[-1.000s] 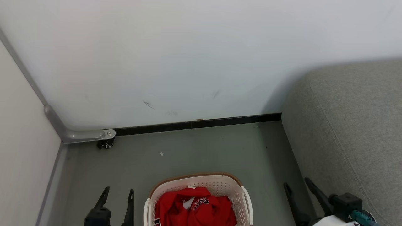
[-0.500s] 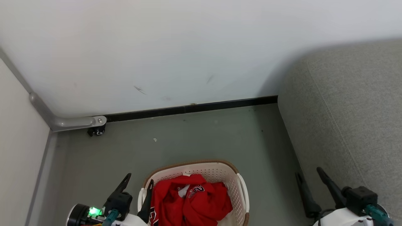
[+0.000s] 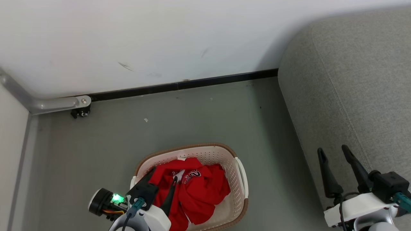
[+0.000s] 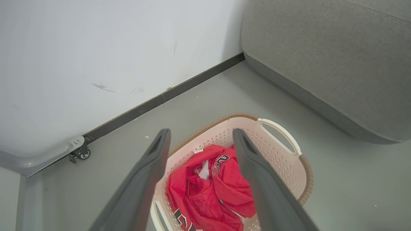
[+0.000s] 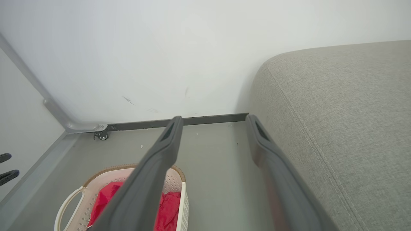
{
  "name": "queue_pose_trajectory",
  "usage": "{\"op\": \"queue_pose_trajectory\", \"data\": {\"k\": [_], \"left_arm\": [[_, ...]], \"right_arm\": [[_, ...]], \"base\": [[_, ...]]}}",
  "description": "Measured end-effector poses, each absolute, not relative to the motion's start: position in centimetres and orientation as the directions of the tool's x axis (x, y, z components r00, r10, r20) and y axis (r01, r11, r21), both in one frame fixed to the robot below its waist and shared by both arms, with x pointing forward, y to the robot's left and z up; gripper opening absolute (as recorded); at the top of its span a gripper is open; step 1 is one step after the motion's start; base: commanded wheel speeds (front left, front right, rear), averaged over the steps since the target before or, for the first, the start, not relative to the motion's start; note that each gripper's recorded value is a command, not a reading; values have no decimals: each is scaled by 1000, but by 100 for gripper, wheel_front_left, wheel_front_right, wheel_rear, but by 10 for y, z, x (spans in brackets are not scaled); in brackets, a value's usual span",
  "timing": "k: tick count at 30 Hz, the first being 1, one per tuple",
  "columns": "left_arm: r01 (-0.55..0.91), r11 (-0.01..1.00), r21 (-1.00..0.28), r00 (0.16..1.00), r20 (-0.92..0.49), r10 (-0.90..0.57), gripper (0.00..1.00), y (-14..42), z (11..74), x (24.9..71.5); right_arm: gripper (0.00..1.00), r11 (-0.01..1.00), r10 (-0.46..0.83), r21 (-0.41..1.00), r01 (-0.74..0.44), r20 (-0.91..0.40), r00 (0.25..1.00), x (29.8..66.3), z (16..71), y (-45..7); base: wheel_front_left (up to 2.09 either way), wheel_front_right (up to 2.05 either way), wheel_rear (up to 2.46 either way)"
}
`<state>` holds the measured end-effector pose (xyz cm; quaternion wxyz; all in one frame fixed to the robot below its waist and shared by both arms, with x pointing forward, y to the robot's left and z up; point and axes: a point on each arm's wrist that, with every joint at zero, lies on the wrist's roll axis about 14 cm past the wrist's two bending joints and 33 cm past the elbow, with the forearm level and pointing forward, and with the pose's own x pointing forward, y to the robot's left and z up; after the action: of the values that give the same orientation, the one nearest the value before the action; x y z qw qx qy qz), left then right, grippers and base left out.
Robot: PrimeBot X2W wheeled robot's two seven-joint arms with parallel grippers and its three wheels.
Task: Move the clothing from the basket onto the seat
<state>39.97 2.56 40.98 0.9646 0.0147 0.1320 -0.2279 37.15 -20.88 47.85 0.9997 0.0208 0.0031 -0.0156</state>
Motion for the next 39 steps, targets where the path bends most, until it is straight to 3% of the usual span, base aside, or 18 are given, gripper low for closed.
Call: {"op": "queue_pose_trajectory", "data": {"k": [20,39], "left_arm": [[638,767,-71,692,-384,-611,100,-39,343,424],[746,659,-99,527,-518,-674,100,-68,257,426]], "right_arm": [[100,997,-81,17,80,28,996,423,479,-230],[100,992,-125,18,125,-10,992,451,453,-251]], "base": [[0,0,0],[0,0,0]]}}
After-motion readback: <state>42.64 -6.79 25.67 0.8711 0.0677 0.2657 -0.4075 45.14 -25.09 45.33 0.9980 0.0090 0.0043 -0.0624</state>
